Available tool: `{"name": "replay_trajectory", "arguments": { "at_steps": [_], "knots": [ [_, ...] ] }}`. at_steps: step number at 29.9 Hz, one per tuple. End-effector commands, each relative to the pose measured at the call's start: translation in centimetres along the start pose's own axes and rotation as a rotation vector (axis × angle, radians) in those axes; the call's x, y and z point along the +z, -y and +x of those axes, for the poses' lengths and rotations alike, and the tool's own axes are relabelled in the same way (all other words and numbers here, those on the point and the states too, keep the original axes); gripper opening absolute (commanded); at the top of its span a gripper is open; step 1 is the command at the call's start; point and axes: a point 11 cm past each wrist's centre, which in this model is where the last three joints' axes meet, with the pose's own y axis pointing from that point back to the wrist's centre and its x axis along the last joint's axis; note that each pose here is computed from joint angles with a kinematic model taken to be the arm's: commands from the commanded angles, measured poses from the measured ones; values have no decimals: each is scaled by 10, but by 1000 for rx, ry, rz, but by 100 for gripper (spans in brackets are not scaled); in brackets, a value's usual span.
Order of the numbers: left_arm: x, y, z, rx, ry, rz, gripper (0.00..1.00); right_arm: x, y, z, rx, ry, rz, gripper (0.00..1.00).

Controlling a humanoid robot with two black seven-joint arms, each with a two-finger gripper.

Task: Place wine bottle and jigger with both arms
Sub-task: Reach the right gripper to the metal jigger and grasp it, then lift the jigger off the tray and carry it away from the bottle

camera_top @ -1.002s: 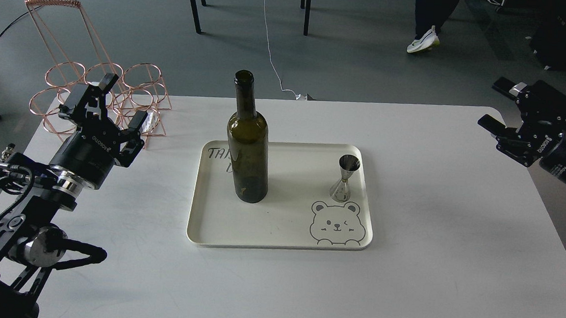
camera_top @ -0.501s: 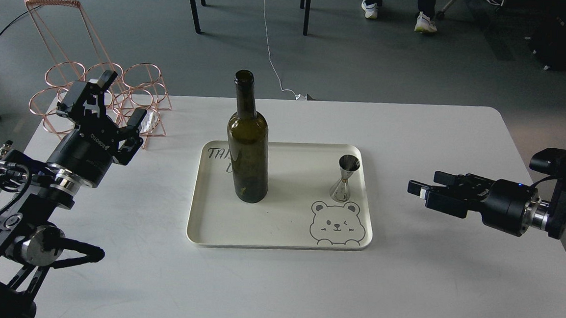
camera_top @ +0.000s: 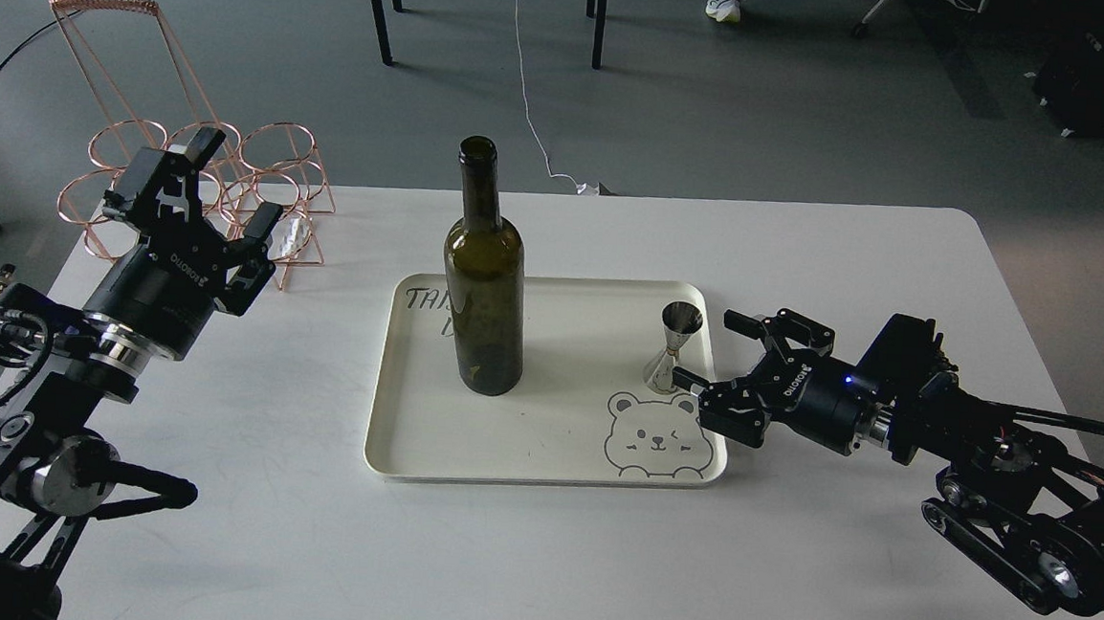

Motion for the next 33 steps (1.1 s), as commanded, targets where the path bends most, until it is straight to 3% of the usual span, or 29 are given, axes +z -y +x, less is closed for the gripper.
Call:
{"name": "replay_trajectory", "arguments": {
  "at_steps": [1,10,12,14,15,16,19,24,33],
  "knots": [
    [0,0,-1,0,0,-1,98,-2,14,-7,-2,-4,0,98],
    [1,0,-1,-2,0,-4,98,-7,45,-14,18,9,-16,92],
    [2,0,0,-1,0,-6,98,-5,49,-11,25,1,-19,75],
    [3,0,0,-1,2,-8,98,0,47,-13,20,-3,-35,42],
    [3,0,0,-1,2,-9,98,1,47,-14,22,-6,-39,30],
    [3,0,0,1,1,-10,98,2,46,-13,31,-12,-45,26],
    [3,0,0,1,1,-10,98,4,45,-13,45,-25,-50,25],
    [3,0,0,0,1,-11,98,4,45,-11,53,-29,-49,11],
    [4,0,0,0,4,-12,98,8,47,14,124,-39,-50,7]
  ]
}}
